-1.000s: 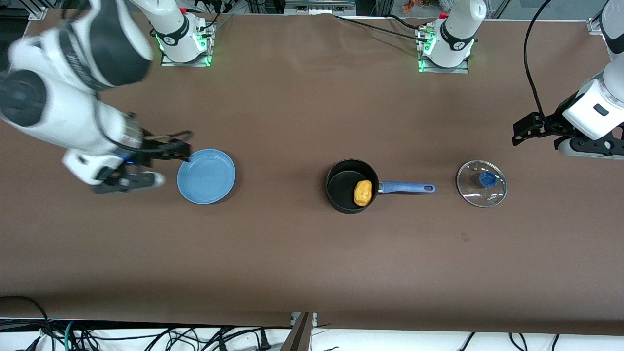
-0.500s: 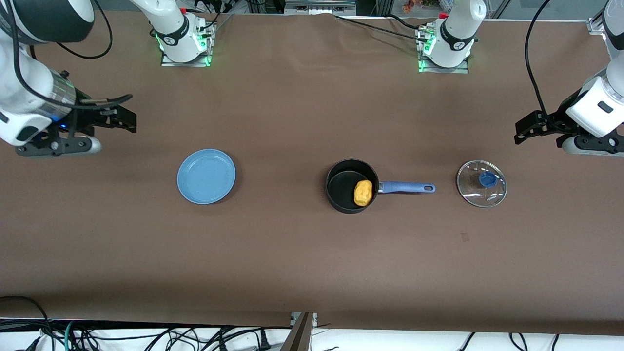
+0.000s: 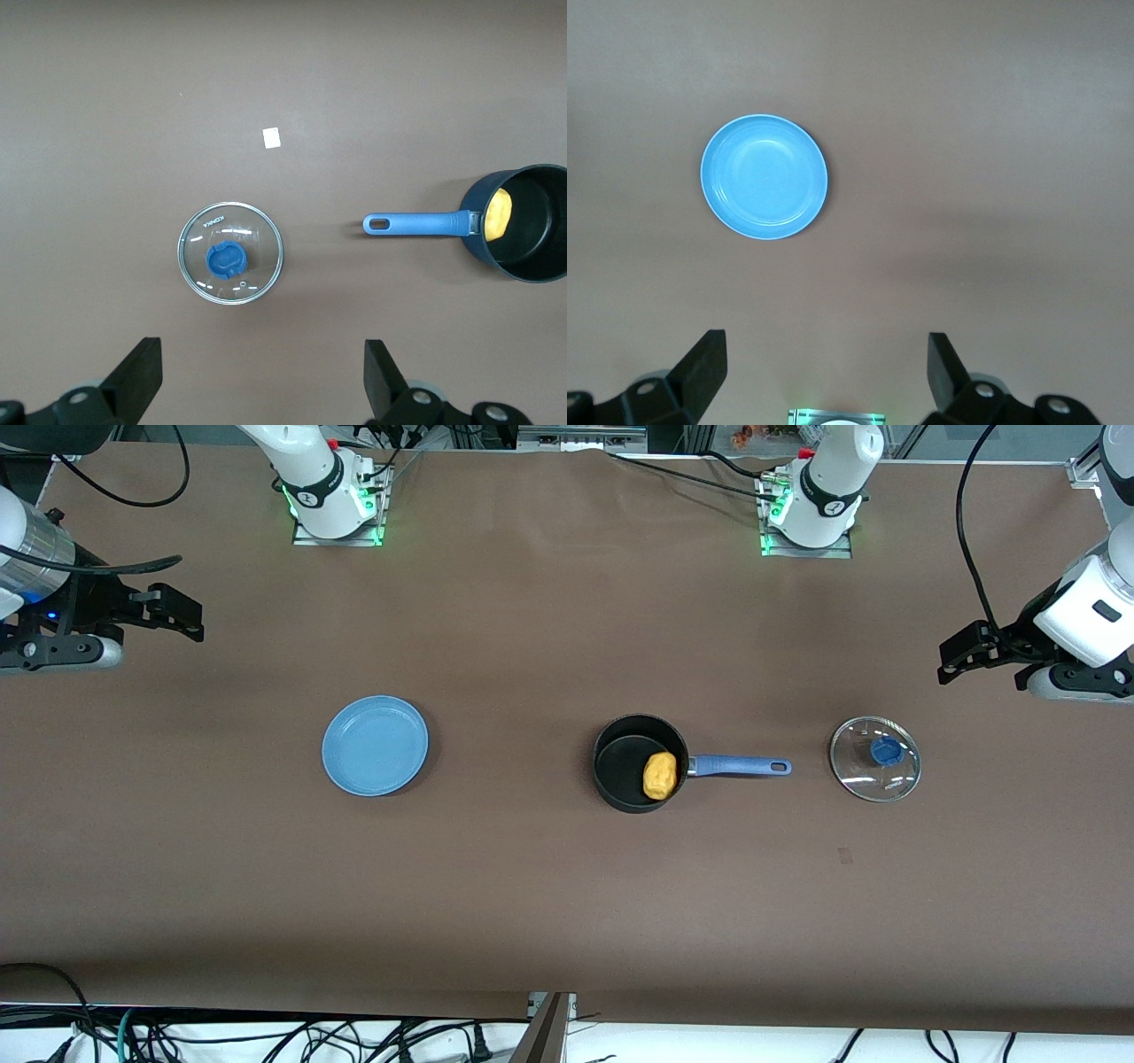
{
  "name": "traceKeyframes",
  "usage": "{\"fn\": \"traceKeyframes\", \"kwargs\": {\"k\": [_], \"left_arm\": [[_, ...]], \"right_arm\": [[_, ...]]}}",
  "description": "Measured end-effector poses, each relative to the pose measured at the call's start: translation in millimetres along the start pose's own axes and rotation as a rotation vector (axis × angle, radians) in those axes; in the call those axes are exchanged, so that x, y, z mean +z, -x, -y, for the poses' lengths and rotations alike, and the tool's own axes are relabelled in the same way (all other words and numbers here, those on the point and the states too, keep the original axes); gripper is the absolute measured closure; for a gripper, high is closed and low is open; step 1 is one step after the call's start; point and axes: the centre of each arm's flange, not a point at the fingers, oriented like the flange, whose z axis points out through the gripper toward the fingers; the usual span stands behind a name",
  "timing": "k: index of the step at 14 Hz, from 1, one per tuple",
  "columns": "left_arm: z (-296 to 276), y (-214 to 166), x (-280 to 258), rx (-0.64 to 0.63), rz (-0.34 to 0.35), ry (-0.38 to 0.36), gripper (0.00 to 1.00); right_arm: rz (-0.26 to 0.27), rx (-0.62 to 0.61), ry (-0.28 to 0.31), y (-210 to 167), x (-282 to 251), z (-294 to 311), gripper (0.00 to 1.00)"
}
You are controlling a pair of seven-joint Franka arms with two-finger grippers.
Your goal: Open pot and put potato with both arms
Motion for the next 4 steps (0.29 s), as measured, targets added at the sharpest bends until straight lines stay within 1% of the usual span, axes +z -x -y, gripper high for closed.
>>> {"fn": "traceKeyframes", "kwargs": {"k": [4], "left_arm": [[0.5, 0.0, 0.0, -0.001, 0.000, 0.000, 0.00]], "right_arm": [[0.007, 0.015, 0.000, -1.0, 3.3, -12.7, 0.00]]}}
